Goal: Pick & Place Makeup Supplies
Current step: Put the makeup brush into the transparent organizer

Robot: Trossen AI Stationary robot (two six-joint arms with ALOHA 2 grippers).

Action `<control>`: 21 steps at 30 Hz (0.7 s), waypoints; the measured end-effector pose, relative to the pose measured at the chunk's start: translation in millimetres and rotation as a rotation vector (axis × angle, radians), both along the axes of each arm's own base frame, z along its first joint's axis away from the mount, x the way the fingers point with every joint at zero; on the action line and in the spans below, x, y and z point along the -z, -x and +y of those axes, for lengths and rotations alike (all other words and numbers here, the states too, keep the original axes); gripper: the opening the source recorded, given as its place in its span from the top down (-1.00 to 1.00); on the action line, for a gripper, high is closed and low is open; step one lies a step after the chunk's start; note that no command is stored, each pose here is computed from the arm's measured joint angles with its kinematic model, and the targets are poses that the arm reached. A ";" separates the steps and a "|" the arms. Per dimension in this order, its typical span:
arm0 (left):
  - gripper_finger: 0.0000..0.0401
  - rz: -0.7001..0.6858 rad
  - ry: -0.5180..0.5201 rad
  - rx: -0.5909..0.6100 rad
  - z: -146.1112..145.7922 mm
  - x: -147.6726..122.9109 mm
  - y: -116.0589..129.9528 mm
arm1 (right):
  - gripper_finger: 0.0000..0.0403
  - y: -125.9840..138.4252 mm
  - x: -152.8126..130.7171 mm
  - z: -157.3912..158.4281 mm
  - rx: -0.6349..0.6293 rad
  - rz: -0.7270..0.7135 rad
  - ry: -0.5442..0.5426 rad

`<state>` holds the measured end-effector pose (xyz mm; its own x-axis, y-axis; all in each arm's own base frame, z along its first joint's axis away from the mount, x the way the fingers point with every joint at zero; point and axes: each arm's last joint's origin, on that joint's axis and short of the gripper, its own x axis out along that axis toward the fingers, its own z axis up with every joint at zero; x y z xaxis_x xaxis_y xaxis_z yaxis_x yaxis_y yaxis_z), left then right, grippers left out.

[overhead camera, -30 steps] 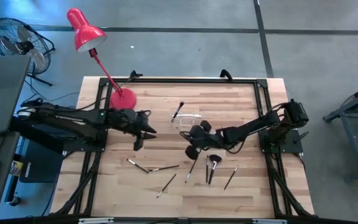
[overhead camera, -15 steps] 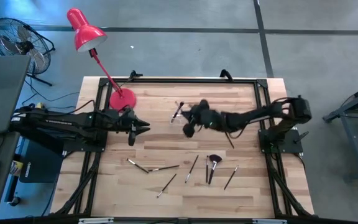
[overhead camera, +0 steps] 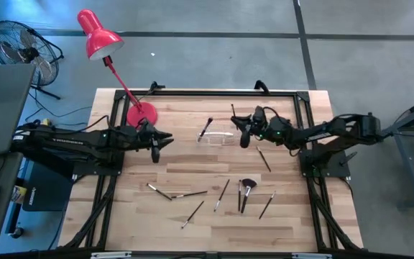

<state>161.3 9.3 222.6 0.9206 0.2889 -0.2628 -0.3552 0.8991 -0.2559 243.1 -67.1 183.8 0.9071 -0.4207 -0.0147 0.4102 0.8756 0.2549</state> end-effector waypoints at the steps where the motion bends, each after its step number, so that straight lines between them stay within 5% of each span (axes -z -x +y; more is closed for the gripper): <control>1: 0.47 0.001 -0.001 -0.004 0.1 0.1 0.1 | 0.95 -1.4 2.9 -0.9 -0.009 0.011 -0.003; 21: 0.47 -0.015 0.028 -0.075 1.8 0.0 0.3 | 0.88 -20.4 44.8 -14.1 -0.089 0.039 -0.027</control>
<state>161.0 11.0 222.6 0.9006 0.3500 -0.2576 -0.4171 0.8627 -0.2861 263.5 -81.2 138.9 0.9394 -0.3373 -0.0612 0.3411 0.9023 0.2637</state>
